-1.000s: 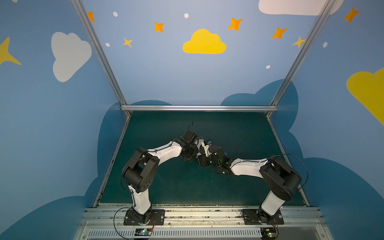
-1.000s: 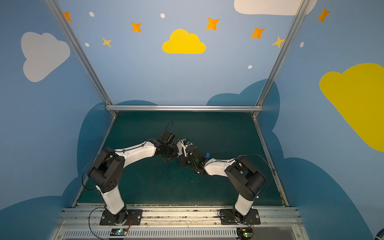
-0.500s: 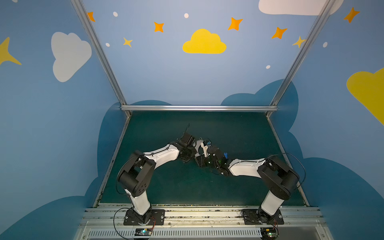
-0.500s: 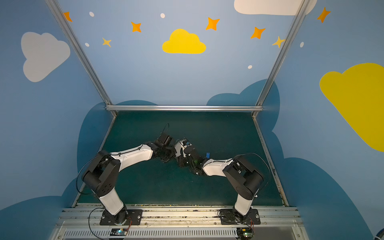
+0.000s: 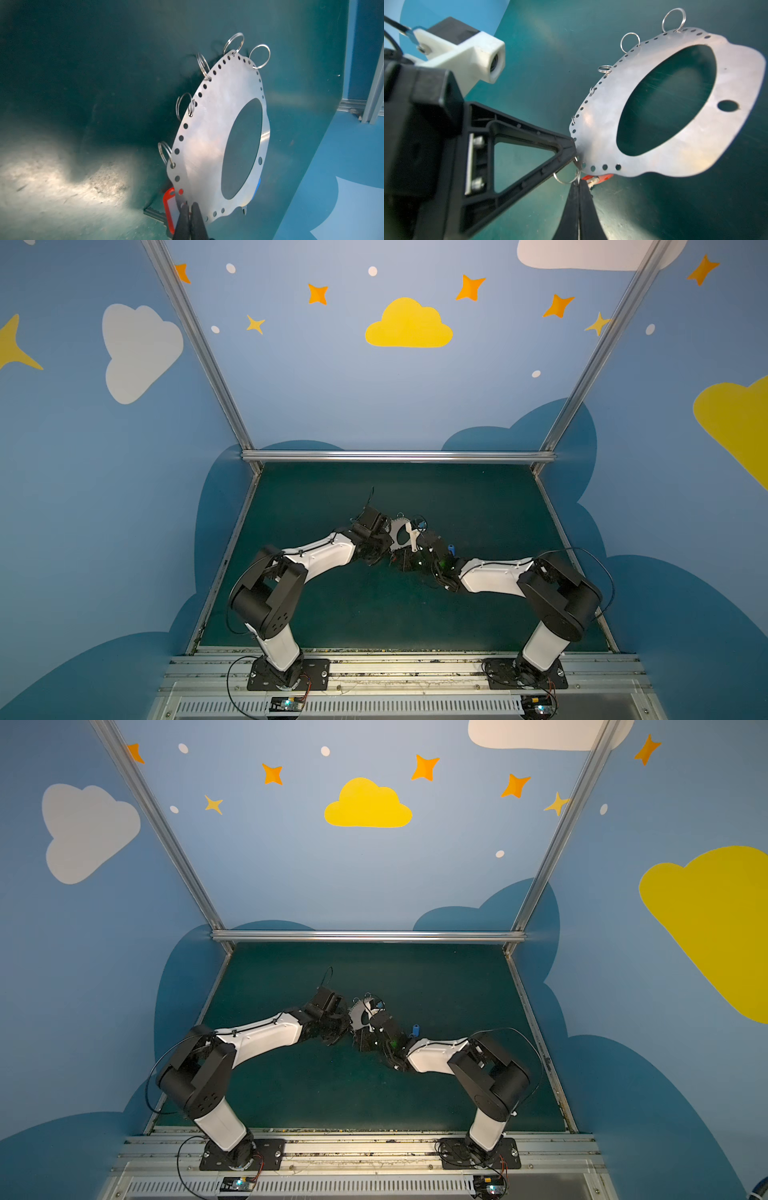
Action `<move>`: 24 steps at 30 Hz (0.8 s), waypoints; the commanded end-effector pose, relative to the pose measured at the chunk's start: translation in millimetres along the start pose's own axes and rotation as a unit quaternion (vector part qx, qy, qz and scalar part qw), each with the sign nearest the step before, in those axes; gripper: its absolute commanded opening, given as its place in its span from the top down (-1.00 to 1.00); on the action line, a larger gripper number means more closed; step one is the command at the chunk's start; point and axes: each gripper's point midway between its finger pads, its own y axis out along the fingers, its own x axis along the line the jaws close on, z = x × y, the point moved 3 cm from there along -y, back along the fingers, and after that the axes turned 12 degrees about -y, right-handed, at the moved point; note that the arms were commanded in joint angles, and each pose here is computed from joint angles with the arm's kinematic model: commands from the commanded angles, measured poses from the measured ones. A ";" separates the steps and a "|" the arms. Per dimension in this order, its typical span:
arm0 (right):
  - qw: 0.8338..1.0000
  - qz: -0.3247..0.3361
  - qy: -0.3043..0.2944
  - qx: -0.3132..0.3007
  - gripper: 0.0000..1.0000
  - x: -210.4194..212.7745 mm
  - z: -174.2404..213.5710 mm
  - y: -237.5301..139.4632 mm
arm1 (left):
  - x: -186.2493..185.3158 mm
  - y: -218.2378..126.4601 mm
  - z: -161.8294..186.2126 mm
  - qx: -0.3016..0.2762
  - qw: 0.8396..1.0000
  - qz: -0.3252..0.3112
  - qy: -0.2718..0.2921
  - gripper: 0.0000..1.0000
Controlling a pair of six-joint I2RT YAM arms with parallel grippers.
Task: Put the keys on the keyring
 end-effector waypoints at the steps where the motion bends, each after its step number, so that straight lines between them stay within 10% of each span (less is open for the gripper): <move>1: 1.000 -0.026 0.005 -0.013 1.00 11.4 -11.2 -2.5 | -9.3 -10.4 -5.5 -0.019 0.999 0.029 -0.015 0.92; 24: 0.990 -0.134 0.037 0.017 1.00 41.3 -3.2 12.4 | -7.8 -29.1 -17.6 -0.072 0.992 0.081 -0.063 0.92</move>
